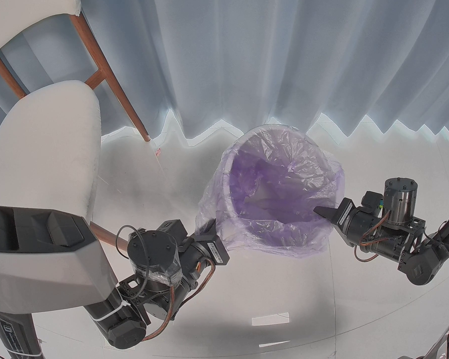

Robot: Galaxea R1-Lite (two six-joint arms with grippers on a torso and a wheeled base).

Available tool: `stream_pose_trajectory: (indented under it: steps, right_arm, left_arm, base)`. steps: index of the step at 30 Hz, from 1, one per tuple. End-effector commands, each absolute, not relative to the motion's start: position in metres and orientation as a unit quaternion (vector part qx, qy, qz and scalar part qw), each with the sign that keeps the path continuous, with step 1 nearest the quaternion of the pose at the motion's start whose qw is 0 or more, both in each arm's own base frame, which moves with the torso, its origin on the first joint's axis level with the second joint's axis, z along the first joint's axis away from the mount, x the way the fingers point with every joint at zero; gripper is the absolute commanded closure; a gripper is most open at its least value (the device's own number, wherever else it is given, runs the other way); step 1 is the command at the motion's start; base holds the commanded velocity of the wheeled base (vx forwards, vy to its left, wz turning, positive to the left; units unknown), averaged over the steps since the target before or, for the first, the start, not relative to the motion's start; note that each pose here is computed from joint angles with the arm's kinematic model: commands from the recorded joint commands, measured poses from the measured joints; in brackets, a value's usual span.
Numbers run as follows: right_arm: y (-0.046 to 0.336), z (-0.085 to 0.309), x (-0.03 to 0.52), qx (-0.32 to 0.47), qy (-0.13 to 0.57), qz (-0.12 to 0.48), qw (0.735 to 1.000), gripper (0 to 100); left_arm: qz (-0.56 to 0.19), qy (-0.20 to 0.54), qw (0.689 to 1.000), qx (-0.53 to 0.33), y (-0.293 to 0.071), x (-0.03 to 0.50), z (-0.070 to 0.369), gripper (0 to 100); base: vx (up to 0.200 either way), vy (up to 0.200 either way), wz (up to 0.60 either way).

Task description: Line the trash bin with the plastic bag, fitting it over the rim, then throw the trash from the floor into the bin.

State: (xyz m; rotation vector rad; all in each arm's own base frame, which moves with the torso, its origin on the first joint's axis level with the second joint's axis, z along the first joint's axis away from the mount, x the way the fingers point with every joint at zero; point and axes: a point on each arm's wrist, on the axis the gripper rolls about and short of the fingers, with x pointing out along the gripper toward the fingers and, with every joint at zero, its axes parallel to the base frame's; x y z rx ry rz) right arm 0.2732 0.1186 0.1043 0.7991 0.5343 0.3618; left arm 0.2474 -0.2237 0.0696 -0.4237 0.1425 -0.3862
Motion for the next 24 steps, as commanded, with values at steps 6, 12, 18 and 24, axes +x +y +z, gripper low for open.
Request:
stream_pose_trajectory:
  steps: [6, 12, 18, 24]
  right_arm:
    - [0.114, 0.102, 0.277, 0.381, 0.254, 0.164, 0.874, 100]
    - [0.109, 0.093, 0.283, 0.381, 0.264, 0.154, 0.873, 100]
    - [0.108, 0.085, 0.284, 0.363, 0.273, 0.155, 0.877, 100]
    - [0.11, 0.09, 0.284, 0.363, 0.266, 0.158, 0.879, 100]
  left_arm:
    - [-0.18, 0.06, 0.942, -0.277, -0.216, 0.243, 0.087, 0]
    - [-0.175, 0.062, 0.933, -0.309, -0.181, 0.207, 0.111, 0]
    - [-0.191, 0.052, 0.926, -0.32, -0.154, 0.17, 0.129, 0]
    - [-0.196, 0.018, 0.914, -0.354, -0.144, 0.163, 0.149, 0]
  base:
    - [0.0, 0.0, 0.0]
    - [0.0, 0.0, 0.0]
    - [0.0, 0.0, 0.0]
    - [0.0, 0.0, 0.0]
